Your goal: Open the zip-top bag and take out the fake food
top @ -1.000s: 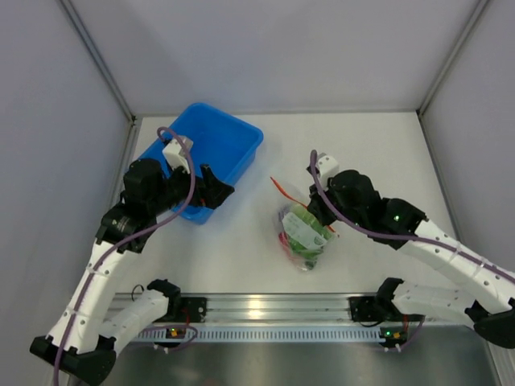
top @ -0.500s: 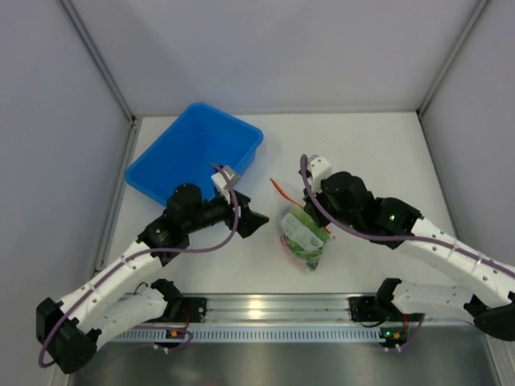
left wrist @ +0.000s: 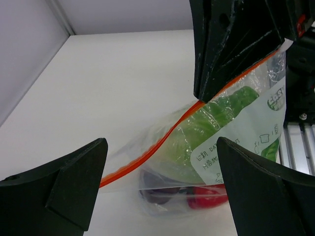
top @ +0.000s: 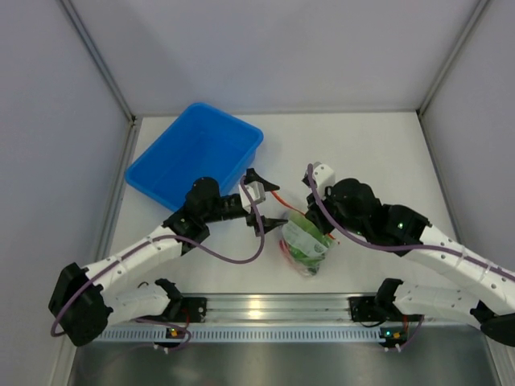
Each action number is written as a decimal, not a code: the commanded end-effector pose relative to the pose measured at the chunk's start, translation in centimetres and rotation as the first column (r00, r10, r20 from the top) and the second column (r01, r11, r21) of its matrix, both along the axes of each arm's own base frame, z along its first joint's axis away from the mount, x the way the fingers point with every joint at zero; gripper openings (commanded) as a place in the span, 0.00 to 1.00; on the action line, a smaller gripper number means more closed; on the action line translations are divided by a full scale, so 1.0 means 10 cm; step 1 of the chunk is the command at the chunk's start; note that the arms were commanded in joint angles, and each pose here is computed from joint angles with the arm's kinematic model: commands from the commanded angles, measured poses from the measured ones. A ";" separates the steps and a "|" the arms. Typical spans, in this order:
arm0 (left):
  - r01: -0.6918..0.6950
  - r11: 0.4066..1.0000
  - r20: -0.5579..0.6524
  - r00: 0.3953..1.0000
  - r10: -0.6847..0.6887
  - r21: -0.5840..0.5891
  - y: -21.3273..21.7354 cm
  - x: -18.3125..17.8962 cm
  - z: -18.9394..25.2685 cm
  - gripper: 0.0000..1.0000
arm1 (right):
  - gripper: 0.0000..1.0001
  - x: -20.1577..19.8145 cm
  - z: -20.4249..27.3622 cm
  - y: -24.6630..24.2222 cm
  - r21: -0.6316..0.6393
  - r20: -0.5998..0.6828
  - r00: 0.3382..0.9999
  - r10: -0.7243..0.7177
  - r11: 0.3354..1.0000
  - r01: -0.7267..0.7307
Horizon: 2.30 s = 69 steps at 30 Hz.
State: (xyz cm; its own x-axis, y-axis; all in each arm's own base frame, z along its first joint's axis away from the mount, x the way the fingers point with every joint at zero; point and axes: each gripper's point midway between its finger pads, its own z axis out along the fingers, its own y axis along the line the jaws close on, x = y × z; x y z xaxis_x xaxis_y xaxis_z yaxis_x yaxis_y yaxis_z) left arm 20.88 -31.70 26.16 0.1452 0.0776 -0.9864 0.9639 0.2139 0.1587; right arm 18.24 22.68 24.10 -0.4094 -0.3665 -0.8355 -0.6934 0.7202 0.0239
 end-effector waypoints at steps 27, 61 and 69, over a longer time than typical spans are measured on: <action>0.460 0.869 -0.080 0.888 -0.453 0.179 -0.58 -0.34 -0.32 0.42 | 0.00 -0.09 0.23 0.17 0.076 0.081 0.992 0.097 0.992 -0.103; 0.431 0.901 -0.032 0.902 -0.430 0.056 -0.48 -0.52 0.55 0.00 | 0.68 -0.64 0.65 -0.63 0.401 0.349 0.936 0.039 0.897 -0.187; 0.464 0.885 0.034 0.886 -0.463 -0.037 -0.42 -0.66 0.98 0.00 | 0.69 -0.76 0.73 -0.56 0.444 0.389 0.917 0.091 0.853 -0.273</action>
State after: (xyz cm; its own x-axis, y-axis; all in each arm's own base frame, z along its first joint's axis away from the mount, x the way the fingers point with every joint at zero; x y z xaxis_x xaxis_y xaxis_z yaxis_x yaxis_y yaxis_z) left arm 15.87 -36.04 29.20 0.0640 0.1469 -0.9871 0.9787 -0.2028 0.0333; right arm 11.85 15.93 29.78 -0.0824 0.0202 -0.9964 -0.7823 0.6181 0.0773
